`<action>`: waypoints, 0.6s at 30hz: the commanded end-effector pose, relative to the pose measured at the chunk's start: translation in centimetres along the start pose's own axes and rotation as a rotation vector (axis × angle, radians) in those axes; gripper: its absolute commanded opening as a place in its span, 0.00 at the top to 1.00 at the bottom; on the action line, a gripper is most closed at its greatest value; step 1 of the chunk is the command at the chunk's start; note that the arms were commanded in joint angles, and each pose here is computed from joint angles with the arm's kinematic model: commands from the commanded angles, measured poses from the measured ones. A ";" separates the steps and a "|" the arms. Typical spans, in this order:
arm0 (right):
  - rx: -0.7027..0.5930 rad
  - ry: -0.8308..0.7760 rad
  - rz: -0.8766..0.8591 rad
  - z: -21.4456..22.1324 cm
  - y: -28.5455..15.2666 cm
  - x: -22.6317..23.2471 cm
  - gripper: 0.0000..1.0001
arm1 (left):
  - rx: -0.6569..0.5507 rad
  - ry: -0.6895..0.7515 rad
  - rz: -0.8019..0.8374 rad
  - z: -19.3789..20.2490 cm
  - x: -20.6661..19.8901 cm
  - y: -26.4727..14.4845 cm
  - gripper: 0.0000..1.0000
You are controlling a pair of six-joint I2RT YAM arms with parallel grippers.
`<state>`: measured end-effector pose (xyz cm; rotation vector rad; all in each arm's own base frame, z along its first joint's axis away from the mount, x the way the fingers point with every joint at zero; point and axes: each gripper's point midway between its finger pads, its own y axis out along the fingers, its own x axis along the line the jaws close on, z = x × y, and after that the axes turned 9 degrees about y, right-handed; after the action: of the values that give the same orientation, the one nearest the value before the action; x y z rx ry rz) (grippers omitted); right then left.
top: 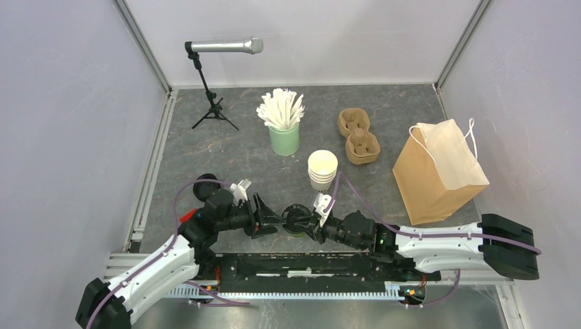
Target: Pack the takeout coffee
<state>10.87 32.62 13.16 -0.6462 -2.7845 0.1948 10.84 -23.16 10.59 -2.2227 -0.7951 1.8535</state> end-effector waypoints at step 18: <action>0.193 -0.014 0.064 6.0 -0.9 -2.0 0.76 | -0.007 -0.077 0.104 0.2 -2.6 1.1 0.38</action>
<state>10.94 33.01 13.14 -0.6443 -2.7775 0.1767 10.32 -24.81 11.11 -2.2039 -0.7136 1.9604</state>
